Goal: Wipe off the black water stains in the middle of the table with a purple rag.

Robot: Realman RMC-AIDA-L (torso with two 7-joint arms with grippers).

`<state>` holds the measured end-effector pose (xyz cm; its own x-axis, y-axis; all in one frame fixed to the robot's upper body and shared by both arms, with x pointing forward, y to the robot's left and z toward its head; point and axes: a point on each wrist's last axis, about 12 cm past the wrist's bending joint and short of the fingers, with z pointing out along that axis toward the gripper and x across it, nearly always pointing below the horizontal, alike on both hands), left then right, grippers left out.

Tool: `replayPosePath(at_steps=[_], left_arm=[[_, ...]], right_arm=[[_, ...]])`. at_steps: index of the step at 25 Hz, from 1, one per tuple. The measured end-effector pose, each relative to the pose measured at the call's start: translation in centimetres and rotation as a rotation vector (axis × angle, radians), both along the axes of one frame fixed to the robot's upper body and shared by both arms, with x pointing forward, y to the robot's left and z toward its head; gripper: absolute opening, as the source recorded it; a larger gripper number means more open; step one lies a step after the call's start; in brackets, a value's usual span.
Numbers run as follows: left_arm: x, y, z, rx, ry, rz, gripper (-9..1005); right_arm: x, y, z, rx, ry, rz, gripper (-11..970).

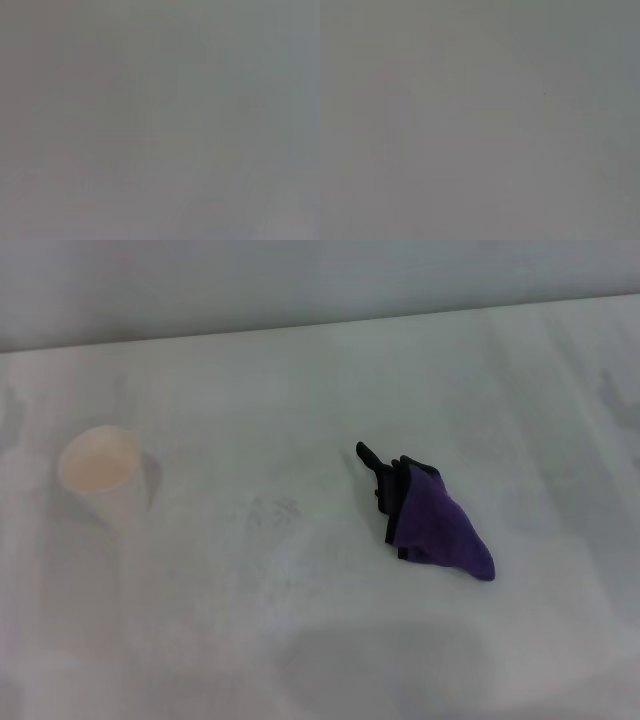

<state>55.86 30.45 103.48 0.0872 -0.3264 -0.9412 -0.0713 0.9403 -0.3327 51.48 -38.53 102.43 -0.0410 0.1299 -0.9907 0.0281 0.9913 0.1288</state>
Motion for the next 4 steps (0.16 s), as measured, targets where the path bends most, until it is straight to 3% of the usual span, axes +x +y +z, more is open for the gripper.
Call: replayPosePath(at_steps=[4], left_arm=[[0.15,-0.19,-0.08,-0.001,0.012,-0.006,891]], right_arm=[[-0.1,0.22,0.02,0.027,-0.011,0.007,876]])
